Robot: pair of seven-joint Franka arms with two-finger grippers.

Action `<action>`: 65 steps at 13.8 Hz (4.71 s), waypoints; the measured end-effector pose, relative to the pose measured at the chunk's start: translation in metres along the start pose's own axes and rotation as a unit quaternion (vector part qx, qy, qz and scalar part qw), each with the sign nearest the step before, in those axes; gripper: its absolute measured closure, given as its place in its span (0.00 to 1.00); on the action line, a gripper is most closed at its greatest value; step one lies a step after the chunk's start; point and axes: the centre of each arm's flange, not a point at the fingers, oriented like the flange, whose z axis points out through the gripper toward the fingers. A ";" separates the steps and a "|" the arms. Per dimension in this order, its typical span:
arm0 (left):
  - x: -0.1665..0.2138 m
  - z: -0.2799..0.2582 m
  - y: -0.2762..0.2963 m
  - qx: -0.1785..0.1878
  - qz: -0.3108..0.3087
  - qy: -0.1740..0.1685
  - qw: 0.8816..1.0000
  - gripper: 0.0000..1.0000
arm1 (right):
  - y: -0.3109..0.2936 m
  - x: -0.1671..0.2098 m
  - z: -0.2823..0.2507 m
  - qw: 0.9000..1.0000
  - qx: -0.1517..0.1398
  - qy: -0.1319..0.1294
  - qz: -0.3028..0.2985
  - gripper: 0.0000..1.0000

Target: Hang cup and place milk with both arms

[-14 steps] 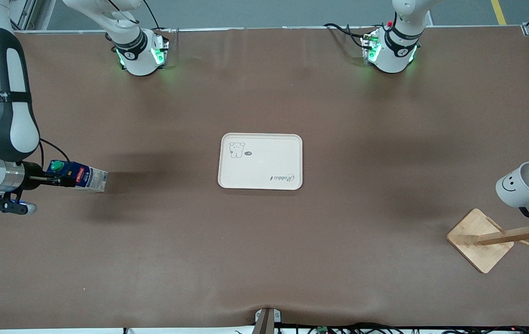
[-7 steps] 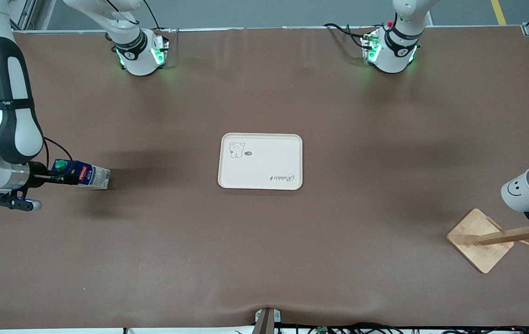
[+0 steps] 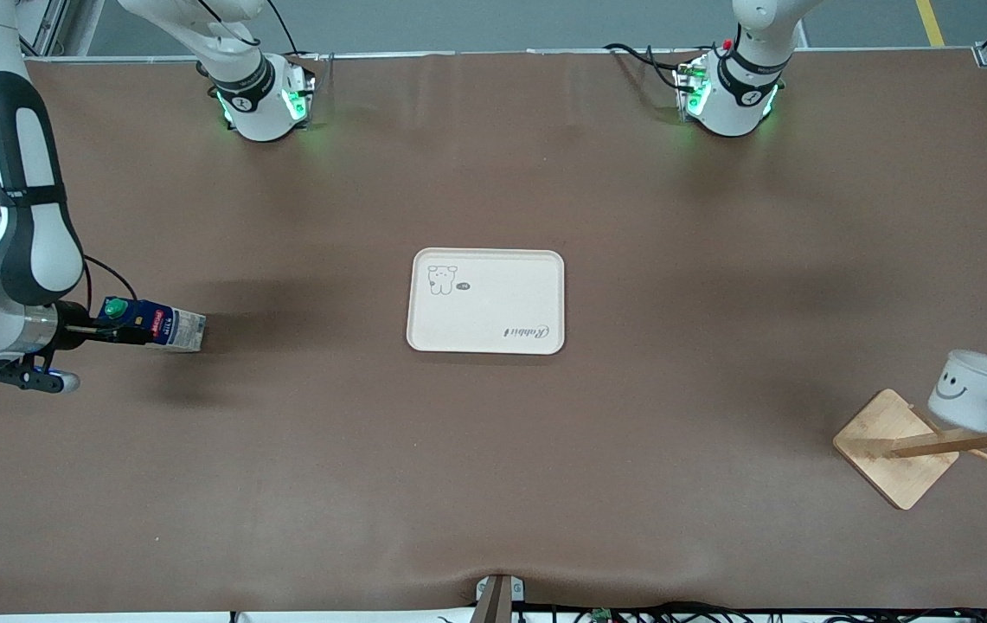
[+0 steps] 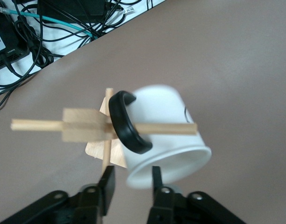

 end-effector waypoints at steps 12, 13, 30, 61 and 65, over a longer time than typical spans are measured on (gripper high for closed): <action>0.067 -0.092 0.146 0.039 -0.261 -0.110 0.958 0.00 | -0.012 0.018 -0.061 0.998 -0.003 0.063 -0.019 0.00; 0.071 -0.099 0.161 0.043 -0.282 -0.116 0.951 0.00 | -0.014 0.019 -0.072 0.997 -0.004 0.067 -0.032 0.00; 0.096 -0.135 0.254 0.062 -0.292 -0.123 0.946 0.00 | -0.064 -0.077 -0.259 0.993 0.011 0.041 -0.109 0.00; 0.056 -0.163 0.282 0.068 -0.286 -0.103 0.950 0.00 | -0.079 -0.148 -0.309 0.993 -0.038 0.100 -0.046 0.00; 0.057 -0.156 0.280 0.066 -0.285 -0.109 0.950 0.00 | -0.075 -0.164 -0.306 0.991 -0.032 0.119 -0.052 0.00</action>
